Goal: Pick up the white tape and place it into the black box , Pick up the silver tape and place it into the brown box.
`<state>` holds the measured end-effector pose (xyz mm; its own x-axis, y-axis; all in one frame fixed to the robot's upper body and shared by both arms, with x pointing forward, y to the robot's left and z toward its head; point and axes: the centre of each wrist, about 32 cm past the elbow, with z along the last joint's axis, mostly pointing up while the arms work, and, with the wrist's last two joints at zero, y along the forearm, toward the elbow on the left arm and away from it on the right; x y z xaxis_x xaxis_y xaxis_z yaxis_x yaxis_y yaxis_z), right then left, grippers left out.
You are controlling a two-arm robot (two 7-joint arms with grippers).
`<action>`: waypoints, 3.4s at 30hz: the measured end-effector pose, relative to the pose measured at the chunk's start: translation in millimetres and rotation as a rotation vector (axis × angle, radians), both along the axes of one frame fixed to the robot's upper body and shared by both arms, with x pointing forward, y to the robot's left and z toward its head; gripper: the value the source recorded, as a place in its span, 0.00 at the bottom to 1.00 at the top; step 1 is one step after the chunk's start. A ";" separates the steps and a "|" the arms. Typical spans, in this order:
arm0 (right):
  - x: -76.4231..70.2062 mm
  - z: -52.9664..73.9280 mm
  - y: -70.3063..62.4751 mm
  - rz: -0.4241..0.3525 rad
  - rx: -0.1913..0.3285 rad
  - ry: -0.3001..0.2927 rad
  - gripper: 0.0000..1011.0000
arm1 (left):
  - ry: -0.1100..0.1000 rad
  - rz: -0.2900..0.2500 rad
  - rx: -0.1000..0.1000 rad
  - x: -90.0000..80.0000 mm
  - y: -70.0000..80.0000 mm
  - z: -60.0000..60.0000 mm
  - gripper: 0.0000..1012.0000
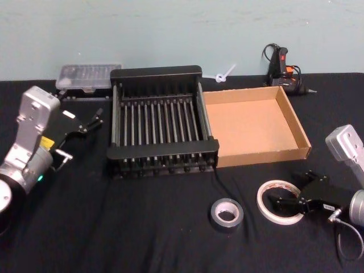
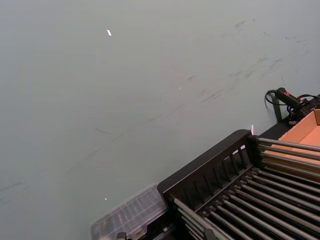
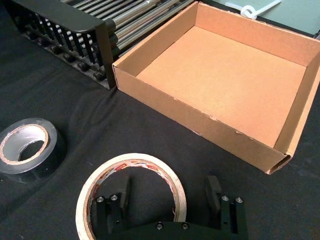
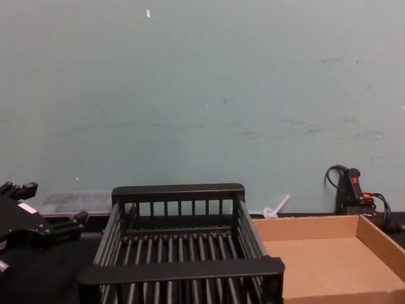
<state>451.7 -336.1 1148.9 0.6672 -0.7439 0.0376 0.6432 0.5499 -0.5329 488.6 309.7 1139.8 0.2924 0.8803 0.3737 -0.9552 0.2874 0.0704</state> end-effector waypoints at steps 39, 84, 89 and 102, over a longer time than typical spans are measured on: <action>0.0 0.0 0.0 0.000 0.000 0.000 0.10 | 0.000 0.000 0.000 0.0 0.0 0.0 0.99; 24.2 35.4 14.7 0.033 0.090 -0.162 0.10 | 0.000 0.000 0.000 0.0 0.0 0.0 0.99; 34.2 42.7 18.9 0.041 0.096 -0.188 0.10 | 0.000 0.000 0.000 0.0 0.0 0.0 0.99; 63.0 56.8 39.3 0.081 0.098 -0.237 0.10 | 0.000 0.000 0.000 0.0 0.0 0.0 0.99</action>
<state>514.6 -296.8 1205.7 0.7061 -0.6960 0.1308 0.6953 0.6463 -0.3144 488.6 309.7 1139.8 0.2922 0.8803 0.3737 -0.9553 0.2873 0.0703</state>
